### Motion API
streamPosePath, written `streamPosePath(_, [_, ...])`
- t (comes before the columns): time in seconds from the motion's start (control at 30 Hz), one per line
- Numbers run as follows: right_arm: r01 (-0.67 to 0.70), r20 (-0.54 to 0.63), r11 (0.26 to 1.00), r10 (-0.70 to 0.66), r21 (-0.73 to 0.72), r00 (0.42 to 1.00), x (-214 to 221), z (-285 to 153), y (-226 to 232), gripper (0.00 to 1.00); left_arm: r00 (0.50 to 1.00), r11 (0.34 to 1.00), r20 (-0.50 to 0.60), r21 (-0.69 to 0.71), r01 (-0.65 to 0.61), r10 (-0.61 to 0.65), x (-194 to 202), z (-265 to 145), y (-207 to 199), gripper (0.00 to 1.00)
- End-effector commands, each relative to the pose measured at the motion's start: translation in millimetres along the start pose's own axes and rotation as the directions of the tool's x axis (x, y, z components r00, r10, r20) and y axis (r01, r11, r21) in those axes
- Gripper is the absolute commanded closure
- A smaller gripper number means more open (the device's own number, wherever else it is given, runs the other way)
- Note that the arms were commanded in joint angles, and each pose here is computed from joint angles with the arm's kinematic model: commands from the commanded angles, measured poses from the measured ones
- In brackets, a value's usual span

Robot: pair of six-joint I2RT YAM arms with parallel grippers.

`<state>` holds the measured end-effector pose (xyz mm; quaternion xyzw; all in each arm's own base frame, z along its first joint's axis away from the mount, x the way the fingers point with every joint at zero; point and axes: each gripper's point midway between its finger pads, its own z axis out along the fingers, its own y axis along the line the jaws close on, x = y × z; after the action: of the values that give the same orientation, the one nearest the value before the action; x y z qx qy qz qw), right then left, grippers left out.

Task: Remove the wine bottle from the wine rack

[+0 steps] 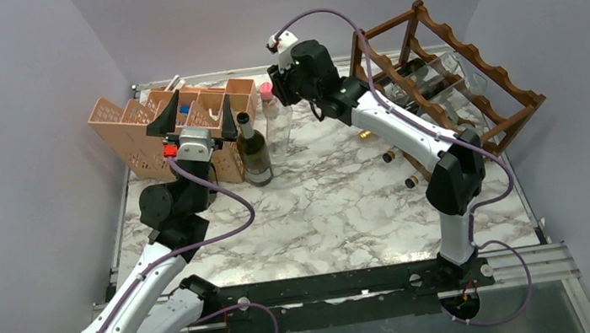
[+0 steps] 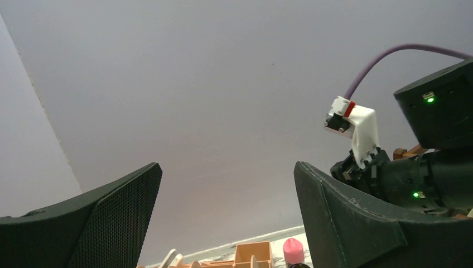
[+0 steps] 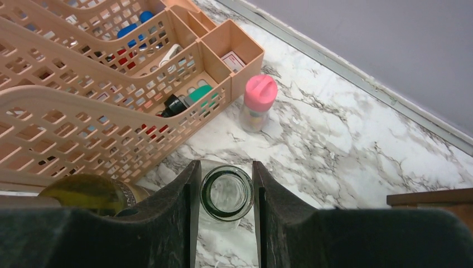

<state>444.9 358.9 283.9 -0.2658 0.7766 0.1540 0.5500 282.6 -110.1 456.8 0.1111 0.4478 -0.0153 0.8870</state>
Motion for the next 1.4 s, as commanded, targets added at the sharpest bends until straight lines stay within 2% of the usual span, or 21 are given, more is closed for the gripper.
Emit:
streamPosePath(0.0, [0.006,0.092,0.999,-0.001,-0.049,0.996,-35,8,8,0.99,1.000,1.000,0.021,-0.018,-0.010,0.011,-3,-1,4,0.05])
streamPosePath(0.27, [0.064,0.069,0.996,-0.060,-0.056,0.996,-38,32,24,0.99,0.999,0.999,0.027,-0.032,-0.021,0.022,-4,-2,8,0.06])
streamPosePath(0.47, [0.101,0.039,0.995,-0.100,-0.025,0.994,-28,39,32,0.99,0.999,0.999,0.024,-0.029,-0.020,0.021,-2,-2,7,0.06])
streamPosePath(0.83, [0.148,0.023,0.987,-0.147,-0.058,0.989,-18,49,62,0.99,0.999,1.000,0.029,-0.025,-0.014,0.015,-3,-2,6,0.06])
streamPosePath(0.87, [0.147,0.022,0.987,-0.146,-0.067,0.989,-18,48,64,0.96,0.999,1.000,0.028,-0.026,-0.015,0.016,-3,-2,6,0.06])
streamPosePath(0.93, [0.137,0.022,0.989,-0.136,-0.061,0.990,-21,47,63,0.80,1.000,0.999,0.025,-0.027,-0.017,0.018,-2,-2,6,0.06])
streamPosePath(1.0, [0.132,0.028,0.990,-0.131,-0.046,0.991,-25,43,60,0.69,1.000,1.000,0.027,-0.025,-0.013,0.014,-3,-2,6,0.06])
streamPosePath(1.37, [0.070,0.129,0.997,-0.067,-0.018,0.989,-88,-12,48,0.33,1.000,1.000,0.030,-0.020,-0.007,0.008,-4,-2,5,0.06])
